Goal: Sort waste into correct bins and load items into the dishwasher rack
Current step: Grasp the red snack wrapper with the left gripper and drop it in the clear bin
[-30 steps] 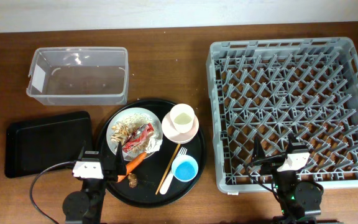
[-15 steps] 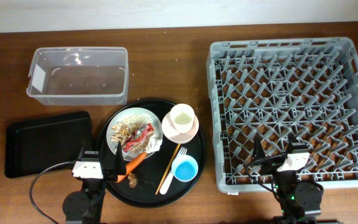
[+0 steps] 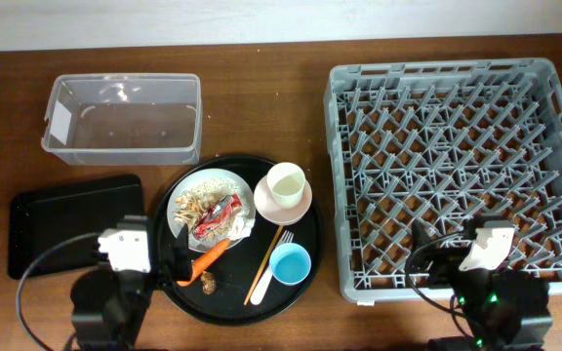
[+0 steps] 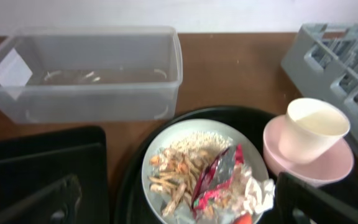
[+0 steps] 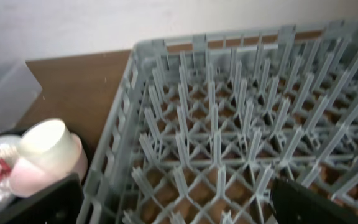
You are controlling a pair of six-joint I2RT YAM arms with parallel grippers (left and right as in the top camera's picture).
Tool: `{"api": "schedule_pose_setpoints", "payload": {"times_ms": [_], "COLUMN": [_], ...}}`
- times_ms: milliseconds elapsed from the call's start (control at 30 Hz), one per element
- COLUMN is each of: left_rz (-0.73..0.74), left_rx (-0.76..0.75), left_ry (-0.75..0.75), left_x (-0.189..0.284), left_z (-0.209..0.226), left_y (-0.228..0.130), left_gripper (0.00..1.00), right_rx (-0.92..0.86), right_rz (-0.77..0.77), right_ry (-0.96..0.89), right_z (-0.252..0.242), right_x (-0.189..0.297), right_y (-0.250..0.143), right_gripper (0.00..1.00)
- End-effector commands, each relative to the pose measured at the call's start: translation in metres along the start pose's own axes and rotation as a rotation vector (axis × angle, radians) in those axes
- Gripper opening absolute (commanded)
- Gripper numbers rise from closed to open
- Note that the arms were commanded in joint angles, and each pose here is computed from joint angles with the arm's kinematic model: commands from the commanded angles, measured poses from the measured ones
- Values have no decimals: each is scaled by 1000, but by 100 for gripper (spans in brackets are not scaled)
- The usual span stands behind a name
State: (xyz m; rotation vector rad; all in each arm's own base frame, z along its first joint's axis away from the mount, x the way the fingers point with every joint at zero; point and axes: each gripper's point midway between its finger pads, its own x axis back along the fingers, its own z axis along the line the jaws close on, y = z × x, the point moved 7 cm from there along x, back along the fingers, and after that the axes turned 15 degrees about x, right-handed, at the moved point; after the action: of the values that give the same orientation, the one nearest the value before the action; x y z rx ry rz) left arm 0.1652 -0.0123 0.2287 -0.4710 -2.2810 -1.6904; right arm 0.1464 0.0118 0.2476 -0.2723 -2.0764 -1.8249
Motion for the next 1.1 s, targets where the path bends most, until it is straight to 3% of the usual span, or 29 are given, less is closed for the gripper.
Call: {"api": "schedule_pose_setpoints", "payload": {"times_ms": [0,200,333,467,633,667,733,767,900,967,1067], "left_rz": [160,477,720,896,1003,1008,1014,1011,1012,1009,967], "left_rx": [25,67,141,170,150,143,134,133,133,133,126], "left_ry": [-21,46,-17,11,36,34,49,48,48,47,32], "left_x": [-4,-50,-89,-117,-144,-149,-151,-152,-152,-152,-154], "left_z": [-13,-17,-18,-12,-11,-11,-10,-10,-10,-10,-17], "left_y": [22,35,0,-34,-65,-69,-72,-72,-72,-71,-50], "left_gripper": [99,99,99,99,96,89,42,26,15,0,0], "right_rx": [-15,-51,-35,-34,-38,-39,-39,-39,-39,-39,-39], "right_rz": [144,433,547,597,678,689,699,696,695,695,696], "right_ry": [64,174,89,85,95,97,98,97,97,97,98], "right_z": [3,9,0,-1,0,0,0,0,0,0,0], "right_x": [6,-22,-37,-46,-60,-62,-64,-64,-64,-64,-64], "right_y": [18,20,7,2,-7,-9,-10,-10,-10,-10,-10], "right_gripper": [99,99,99,99,99,99,99,99,99,99,99]}}
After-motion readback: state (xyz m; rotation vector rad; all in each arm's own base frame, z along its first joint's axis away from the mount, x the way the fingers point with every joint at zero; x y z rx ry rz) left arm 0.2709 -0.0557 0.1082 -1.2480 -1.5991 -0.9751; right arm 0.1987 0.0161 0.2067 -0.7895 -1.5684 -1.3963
